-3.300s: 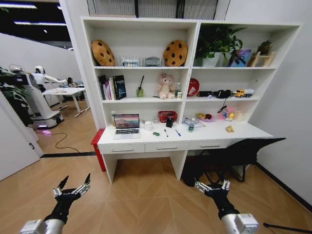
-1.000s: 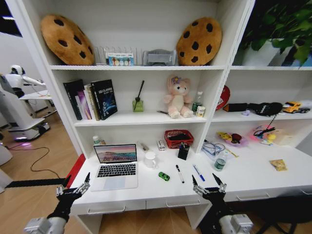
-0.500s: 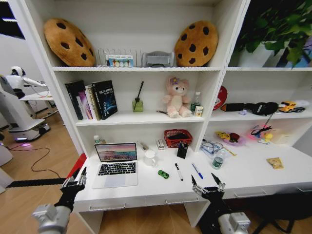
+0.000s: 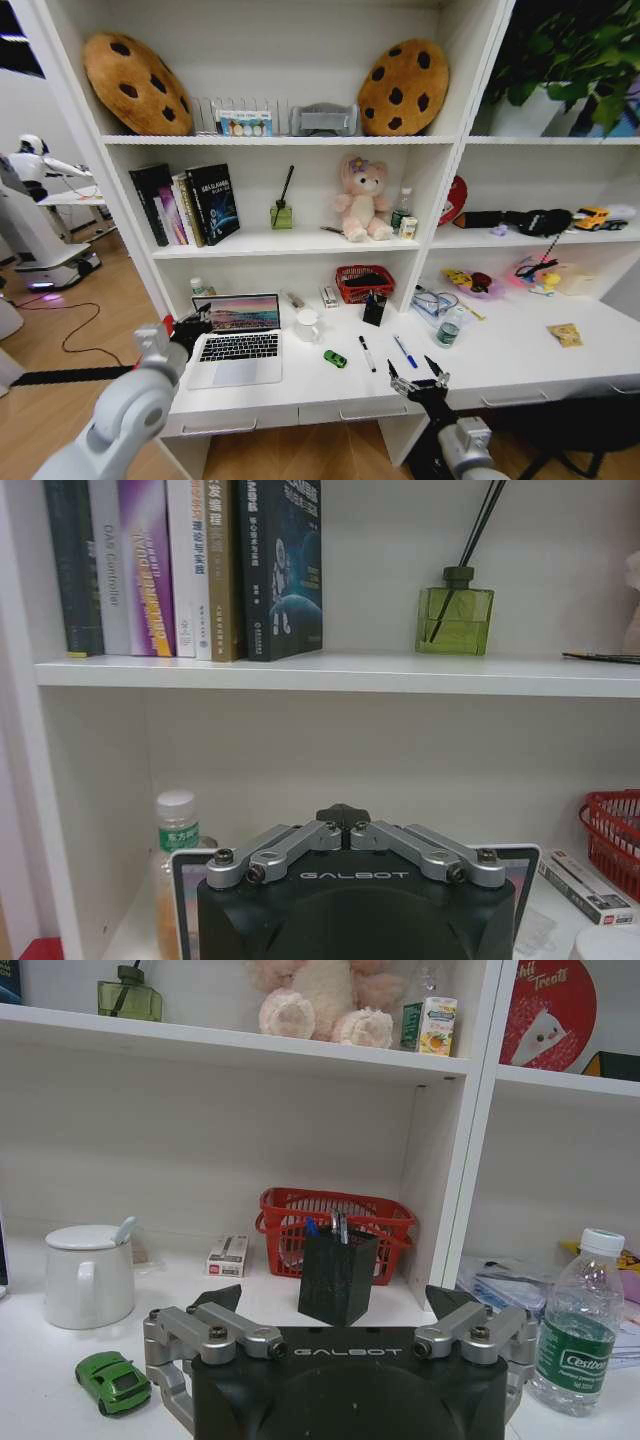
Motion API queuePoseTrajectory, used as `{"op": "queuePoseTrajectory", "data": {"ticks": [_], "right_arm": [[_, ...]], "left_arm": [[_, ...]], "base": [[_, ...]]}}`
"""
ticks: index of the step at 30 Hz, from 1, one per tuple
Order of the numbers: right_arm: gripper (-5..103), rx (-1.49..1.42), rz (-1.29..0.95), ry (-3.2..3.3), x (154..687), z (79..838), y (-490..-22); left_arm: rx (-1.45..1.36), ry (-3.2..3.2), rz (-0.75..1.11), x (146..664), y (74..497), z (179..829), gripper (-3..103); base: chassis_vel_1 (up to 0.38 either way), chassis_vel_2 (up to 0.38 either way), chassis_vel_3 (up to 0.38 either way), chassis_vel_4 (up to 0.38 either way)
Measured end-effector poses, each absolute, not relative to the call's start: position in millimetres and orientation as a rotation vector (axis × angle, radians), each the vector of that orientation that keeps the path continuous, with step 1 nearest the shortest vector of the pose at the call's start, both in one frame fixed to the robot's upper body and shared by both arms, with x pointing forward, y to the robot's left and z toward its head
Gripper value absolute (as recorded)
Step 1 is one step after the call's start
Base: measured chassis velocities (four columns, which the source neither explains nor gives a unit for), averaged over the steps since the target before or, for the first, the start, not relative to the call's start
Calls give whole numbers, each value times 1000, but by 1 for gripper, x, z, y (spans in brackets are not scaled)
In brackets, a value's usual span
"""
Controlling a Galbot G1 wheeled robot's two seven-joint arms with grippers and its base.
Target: Organize the objects on the table.
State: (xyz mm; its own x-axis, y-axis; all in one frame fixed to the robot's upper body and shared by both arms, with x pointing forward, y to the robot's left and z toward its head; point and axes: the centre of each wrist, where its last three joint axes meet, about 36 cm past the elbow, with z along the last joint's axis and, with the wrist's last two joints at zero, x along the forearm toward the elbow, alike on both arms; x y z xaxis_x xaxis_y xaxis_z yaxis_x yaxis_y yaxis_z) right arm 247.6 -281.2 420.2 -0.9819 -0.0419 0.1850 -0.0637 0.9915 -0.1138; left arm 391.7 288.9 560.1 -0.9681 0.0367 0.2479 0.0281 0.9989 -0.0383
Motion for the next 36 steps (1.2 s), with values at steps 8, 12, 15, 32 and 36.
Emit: {"op": "queuePoseTrajectory", "data": {"ticks": [8,12,15,32,36], "right_arm": [[100,87,213,-2938,258,420,-289],[100,89,231,-2920,259,414,-295],[100,82,237,-2910,258,410,-299],[100,63,214,-2874,251,391,-296],[100,78,217,-2866,251,388,-293]], "left_arm": [[-80,-2810,33,457,278,561,0],[-97,-2729,54,482,275,559,0],[-89,-2689,43,494,272,557,0],[-74,-2556,-50,441,271,569,0],[-110,-2554,-51,414,271,568,0]], "base": [[0,0,0,0],[0,0,0,0],[0,0,0,0],[0,0,0,0],[0,0,0,0]]}}
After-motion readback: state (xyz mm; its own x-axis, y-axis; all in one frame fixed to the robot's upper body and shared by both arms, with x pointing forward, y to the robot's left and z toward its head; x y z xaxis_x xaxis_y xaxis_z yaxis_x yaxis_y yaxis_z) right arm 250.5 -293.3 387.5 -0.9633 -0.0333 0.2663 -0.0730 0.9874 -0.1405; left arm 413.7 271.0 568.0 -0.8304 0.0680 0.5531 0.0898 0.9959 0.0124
